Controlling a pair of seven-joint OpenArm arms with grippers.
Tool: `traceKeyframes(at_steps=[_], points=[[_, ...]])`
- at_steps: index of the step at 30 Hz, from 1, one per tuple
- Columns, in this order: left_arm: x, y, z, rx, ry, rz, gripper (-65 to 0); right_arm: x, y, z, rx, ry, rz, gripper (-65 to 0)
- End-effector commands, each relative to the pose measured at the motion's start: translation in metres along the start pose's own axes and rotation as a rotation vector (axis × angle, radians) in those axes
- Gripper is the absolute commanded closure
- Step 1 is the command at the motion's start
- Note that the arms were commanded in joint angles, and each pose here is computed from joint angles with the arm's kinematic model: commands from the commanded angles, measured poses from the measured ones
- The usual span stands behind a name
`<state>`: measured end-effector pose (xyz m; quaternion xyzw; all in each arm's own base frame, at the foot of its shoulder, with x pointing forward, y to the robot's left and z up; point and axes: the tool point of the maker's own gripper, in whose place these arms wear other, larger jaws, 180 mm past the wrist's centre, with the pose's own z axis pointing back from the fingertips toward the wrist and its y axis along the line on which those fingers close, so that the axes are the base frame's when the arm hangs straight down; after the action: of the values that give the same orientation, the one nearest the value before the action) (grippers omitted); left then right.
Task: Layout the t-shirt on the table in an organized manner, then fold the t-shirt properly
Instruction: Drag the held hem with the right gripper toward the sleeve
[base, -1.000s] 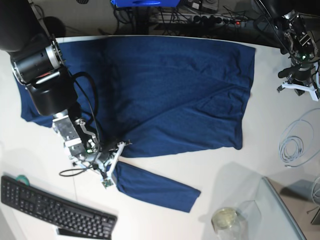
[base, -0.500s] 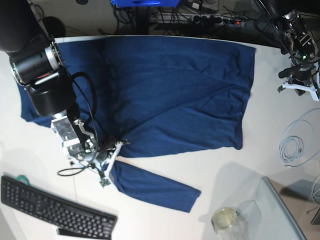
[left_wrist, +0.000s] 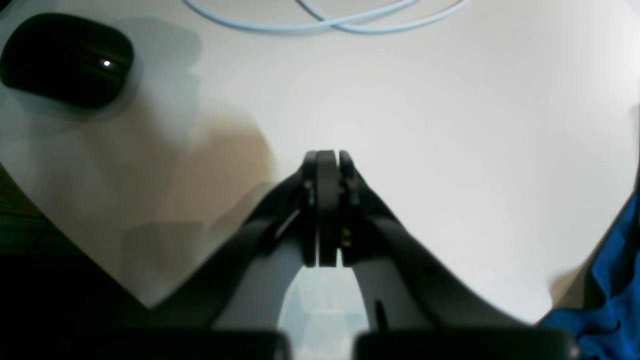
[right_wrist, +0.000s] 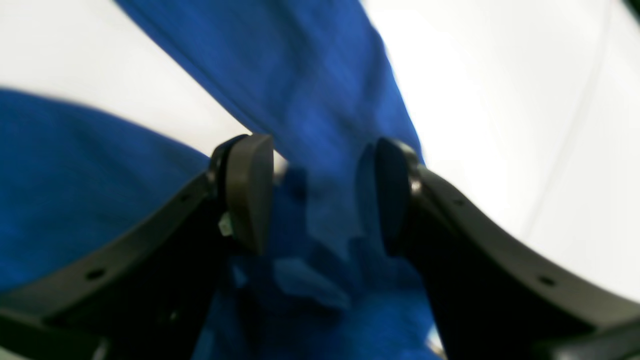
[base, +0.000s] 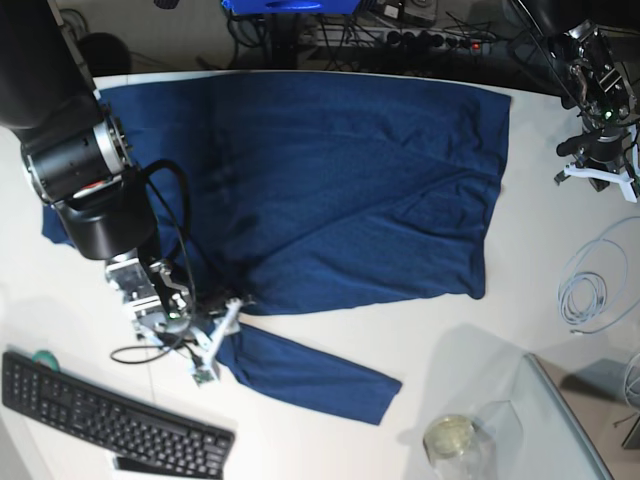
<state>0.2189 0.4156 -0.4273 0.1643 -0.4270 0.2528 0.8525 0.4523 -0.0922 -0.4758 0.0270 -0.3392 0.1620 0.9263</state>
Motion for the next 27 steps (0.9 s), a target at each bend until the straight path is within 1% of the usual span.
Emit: traceKeyframes(at_steps=[1, 3, 4, 5, 9, 11, 13, 18, 19, 20, 21, 23, 25, 26, 27], points=[[0.019, 0.006, 0.0, 0.009, -0.052, -0.009, 0.0, 0.039, -0.005, 0.003, -0.01, -0.088, -0.002, -30.5], [0.019, 0.006, 0.0, 0.01, -0.052, -0.011, 0.0, 0.037, -0.007, 0.002, -0.015, -0.085, -0.004, -29.4], [0.019, 0.005, 0.0, 0.007, -0.052, -0.012, 0.0, 0.038, -0.007, 0.003, -0.015, -0.086, -0.004, -27.5], [0.019, 0.004, -0.001, 0.006, -0.052, -0.012, 0.0, 0.039, -0.007, 0.003, -0.015, -0.089, -0.003, -24.0], [0.019, 0.004, -0.001, 0.004, -0.052, -0.013, 0.0, 0.041, -0.004, 0.003, -0.01, -0.095, -0.002, -6.8], [0.018, 0.004, -0.001, 0.005, -0.051, -0.013, 0.0, 0.043, -0.003, 0.003, -0.009, -0.098, -0.002, -1.8], [0.019, 0.005, -0.001, 0.006, -0.051, -0.014, 0.0, 0.05, -0.001, 0.005, -0.004, -0.117, 0.002, 0.0], [0.019, 0.005, -0.001, 0.008, -0.051, -0.014, 0.0, 0.055, 0.0, 0.006, -0.003, -0.129, 0.005, 0.0], [0.019, 0.005, -0.001, 0.006, -0.051, -0.014, 0.0, 0.054, 0.002, 0.005, 0.001, -0.129, 0.004, -0.3], [0.018, 0.004, -0.001, 0.005, -0.05, -0.014, 0.0, 0.056, 0.006, 0.005, 0.007, -0.133, 0.008, -2.0], [0.019, 0.004, -0.001, 0.005, -0.052, -0.014, 0.0, 0.054, 0.016, 0.004, 0.023, -0.131, 0.009, -5.3], [0.019, 0.003, -0.001, 0.003, -0.052, -0.013, 0.0, 0.052, 0.025, 0.002, 0.037, -0.131, 0.008, -17.4], [0.019, 0.003, -0.001, 0.003, -0.052, -0.013, 0.0, 0.048, 0.025, 0.002, 0.037, -0.124, 0.006, -28.5], [0.019, 0.003, -0.001, 0.003, -0.052, -0.013, 0.0, 0.048, 0.025, 0.001, 0.036, -0.124, 0.006, -33.2], [0.019, 0.003, -0.001, 0.003, -0.052, -0.013, 0.0, 0.05, 0.025, 0.002, 0.036, -0.136, 0.006, -35.7]])
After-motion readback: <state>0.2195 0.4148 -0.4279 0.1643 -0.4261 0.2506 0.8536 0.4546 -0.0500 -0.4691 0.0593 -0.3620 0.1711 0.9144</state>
